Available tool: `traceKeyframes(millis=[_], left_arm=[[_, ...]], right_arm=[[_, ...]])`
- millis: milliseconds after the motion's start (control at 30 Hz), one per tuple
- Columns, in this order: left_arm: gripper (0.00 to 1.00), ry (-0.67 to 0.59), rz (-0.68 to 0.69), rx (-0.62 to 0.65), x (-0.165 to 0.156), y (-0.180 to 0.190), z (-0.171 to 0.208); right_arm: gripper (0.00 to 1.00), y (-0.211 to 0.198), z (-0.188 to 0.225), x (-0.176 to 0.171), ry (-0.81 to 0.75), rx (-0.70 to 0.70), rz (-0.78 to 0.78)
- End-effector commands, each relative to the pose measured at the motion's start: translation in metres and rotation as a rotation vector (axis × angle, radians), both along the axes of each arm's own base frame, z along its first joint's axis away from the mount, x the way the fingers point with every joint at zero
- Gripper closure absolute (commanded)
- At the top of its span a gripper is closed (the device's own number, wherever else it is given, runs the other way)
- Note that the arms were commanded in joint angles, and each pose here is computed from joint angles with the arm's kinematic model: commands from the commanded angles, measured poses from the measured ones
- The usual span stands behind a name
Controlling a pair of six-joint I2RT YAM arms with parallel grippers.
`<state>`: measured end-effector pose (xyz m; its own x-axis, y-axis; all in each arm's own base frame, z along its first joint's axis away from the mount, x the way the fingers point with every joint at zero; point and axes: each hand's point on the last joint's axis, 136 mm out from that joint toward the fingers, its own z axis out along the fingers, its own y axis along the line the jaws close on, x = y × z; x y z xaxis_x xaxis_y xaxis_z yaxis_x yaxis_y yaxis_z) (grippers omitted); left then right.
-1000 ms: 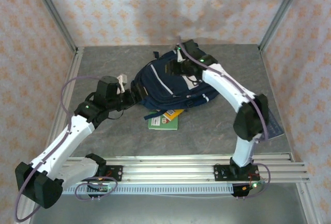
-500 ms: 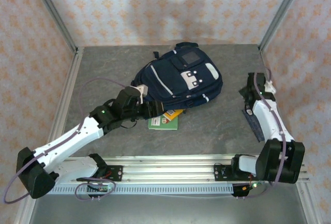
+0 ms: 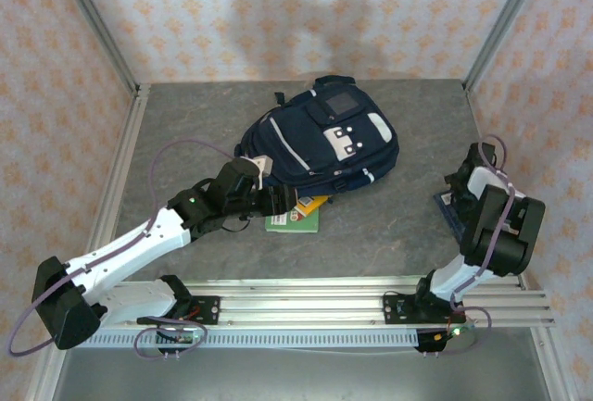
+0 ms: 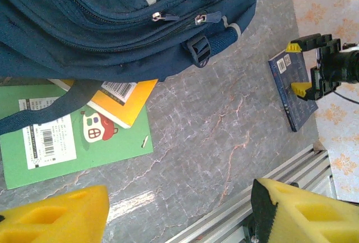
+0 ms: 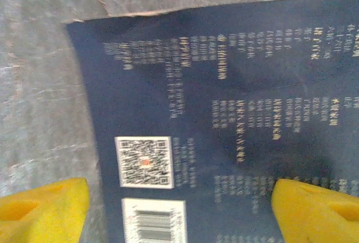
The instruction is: Pack books, pencil case, and school supplies into a backpack
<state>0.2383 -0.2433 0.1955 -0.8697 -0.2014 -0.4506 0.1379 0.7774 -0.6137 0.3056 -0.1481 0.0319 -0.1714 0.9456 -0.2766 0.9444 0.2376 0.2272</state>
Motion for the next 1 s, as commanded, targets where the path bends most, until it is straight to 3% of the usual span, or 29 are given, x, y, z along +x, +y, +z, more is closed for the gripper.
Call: traceKeyframes(millis=[0,167,433,967], left_arm=[[0.31,-0.036,-0.002,0.007,0.005,-0.002,0.013],[0.31,-0.044,-0.004,0.02,0.009,-0.004,0.02],[0.31,-0.047,0.001,0.025,0.014,-0.007,0.024],[0.31,-0.061,0.032,0.025,0.012,0.002,0.023]], right_arm=[[0.13,0.026,-0.023,0.025,-0.09,0.184,0.013],[0.1,0.05,-0.036,0.032,-0.144,0.257,0.046],[0.17,0.111,-0.037,0.032,-0.144,0.348,0.123],[0.22,0.214,-0.026,-0.052,-0.115,0.296,0.375]])
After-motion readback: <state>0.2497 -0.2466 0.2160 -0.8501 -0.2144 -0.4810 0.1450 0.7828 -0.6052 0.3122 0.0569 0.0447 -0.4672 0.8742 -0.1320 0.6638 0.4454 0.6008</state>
